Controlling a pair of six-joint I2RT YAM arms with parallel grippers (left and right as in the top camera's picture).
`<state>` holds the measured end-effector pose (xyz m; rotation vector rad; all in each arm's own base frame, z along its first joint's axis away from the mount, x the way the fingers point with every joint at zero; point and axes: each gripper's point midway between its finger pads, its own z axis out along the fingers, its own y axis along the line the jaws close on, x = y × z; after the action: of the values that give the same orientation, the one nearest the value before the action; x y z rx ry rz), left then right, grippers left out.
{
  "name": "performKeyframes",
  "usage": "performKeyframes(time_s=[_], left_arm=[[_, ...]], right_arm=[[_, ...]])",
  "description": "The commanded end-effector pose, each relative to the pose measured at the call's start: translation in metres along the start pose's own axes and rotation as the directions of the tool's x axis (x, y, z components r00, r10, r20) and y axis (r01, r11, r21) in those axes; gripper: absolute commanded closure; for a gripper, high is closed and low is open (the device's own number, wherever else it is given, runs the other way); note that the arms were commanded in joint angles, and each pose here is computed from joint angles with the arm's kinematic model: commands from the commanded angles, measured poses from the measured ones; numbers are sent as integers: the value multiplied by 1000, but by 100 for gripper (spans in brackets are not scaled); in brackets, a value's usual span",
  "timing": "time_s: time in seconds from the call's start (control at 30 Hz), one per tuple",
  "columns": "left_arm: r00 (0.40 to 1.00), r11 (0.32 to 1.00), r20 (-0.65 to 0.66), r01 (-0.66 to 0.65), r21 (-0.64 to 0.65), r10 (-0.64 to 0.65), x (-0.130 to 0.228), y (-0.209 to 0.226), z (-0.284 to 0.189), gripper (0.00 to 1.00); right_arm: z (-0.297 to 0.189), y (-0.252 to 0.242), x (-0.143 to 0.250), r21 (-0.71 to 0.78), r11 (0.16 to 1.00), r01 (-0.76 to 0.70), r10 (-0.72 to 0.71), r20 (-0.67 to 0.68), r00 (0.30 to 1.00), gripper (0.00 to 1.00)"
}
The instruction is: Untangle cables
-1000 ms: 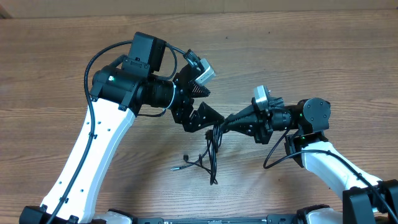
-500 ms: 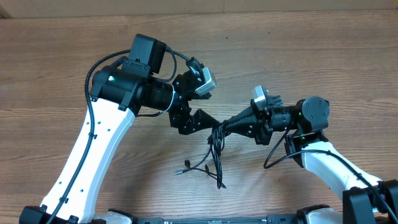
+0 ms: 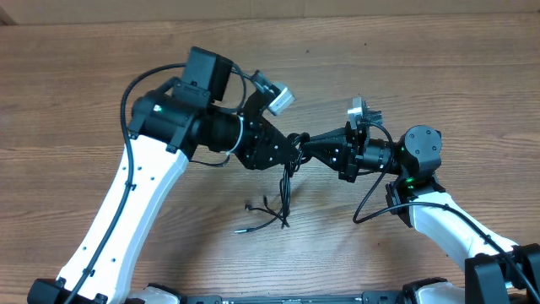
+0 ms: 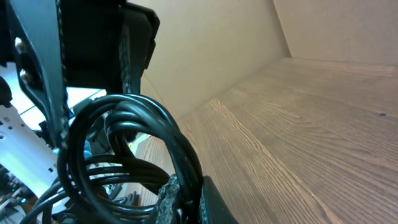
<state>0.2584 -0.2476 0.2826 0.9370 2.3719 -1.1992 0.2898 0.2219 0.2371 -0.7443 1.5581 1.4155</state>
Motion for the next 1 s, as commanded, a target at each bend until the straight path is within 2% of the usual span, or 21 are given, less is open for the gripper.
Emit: performKeyframes(time_s=[0.0, 0.1, 0.17, 0.33, 0.47, 0.67, 0.73, 0.8, 0.97], left_arm=[[997, 992, 4, 72, -102, -72, -3, 9, 1, 66], [997, 989, 18, 80, -125, -78, -7, 11, 3, 58], [997, 987, 23, 74, -144, -71, -8, 14, 3, 60], [997, 975, 22, 75, -207, -72, -7, 25, 1, 96], [999, 973, 14, 47, -226, -45, -7, 28, 0, 96], [996, 970, -17, -90, -226, 89, -7, 28, 0, 96], [992, 965, -26, -130, -226, 127, -6, 28, 0, 96], [990, 958, -31, -144, -248, 141, -7, 32, -1, 96], [1000, 906, 2, 5, -424, -4, -7, 62, -11, 96]], right_arm=[[0, -2, -6, 19, 1000, -5, 5, 21, 1000, 96], [0, 3, -5, -5, 1000, 5, -5, 11, 1000, 96], [0, 9, -6, -32, 999, 30, -30, 7, 1000, 96], [0, 9, -7, -32, 999, 33, -32, 8, 999, 96], [-1, 8, -6, -29, 999, 26, -25, 6, 1000, 83], [-1, 8, -6, -29, 999, 25, -24, 6, 1000, 80], [-1, 7, -5, -27, 999, 18, -17, 3, 1000, 71], [-1, 7, -4, -26, 1000, 11, -11, 1, 1000, 57], [-1, 5, -2, -22, 1000, -7, 7, -6, 1000, 37]])
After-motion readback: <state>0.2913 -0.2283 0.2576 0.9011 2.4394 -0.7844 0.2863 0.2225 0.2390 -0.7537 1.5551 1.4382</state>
